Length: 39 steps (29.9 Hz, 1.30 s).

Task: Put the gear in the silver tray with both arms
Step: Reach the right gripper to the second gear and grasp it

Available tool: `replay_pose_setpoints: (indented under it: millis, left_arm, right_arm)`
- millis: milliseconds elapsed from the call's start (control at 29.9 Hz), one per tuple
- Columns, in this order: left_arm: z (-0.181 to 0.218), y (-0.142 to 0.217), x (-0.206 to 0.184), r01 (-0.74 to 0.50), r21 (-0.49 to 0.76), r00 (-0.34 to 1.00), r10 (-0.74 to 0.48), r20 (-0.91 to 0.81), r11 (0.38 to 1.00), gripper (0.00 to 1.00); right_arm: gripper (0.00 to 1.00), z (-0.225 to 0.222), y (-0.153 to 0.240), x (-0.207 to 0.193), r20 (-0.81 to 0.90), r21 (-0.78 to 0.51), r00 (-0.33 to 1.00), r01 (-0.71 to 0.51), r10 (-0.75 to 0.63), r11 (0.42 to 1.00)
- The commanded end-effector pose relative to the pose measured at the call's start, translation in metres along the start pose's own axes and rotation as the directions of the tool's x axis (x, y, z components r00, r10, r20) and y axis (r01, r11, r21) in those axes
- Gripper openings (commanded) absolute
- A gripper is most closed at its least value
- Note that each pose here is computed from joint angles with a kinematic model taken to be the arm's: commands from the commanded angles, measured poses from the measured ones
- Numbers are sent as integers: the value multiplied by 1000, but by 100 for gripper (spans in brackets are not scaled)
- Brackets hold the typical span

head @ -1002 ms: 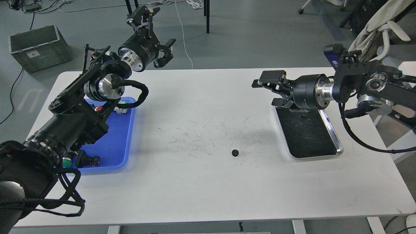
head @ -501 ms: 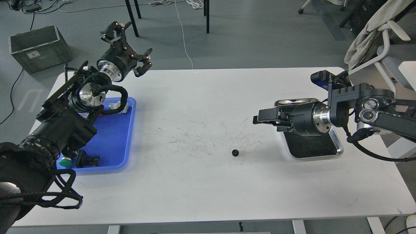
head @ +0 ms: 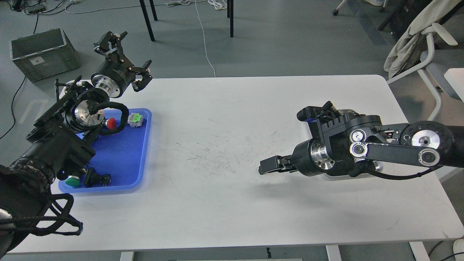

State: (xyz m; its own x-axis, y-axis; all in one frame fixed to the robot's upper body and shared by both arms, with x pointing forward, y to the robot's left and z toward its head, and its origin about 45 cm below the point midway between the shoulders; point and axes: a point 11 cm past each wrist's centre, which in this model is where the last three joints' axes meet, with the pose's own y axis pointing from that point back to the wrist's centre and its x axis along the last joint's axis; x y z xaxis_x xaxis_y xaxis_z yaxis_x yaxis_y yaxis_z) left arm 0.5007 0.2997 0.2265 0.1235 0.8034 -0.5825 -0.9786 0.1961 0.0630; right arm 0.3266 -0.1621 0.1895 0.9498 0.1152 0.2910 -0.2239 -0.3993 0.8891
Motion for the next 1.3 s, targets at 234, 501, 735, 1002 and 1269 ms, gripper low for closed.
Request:
replay_pose_setpoints:
  millis: [234,501,735,1002,1269]
  left_arm:
    - [3,6,12,-16,-10,1000,16,17,1000,98]
    - [10,8,16,-24,-22,999,24,21,999,98]
    - [18,10,23,-37,-32,999,38,33,999,98]
    - [23,13,28,-51,-38,998,52,35,998,98]
    - [23,13,29,-53,-39,998,54,33,998,98]
  right_arm:
    - [98,-26,-40,14,-96,-76,995,-2,-5,997]
    - [95,-36,-58,28,-142,-147,990,-27,6,989]
    - [92,-50,-71,24,-169,-148,985,-2,-23,989]
    - [84,-50,-77,21,-214,-200,974,25,-68,980]
    - [79,-43,-75,20,-216,-218,972,39,-88,975]
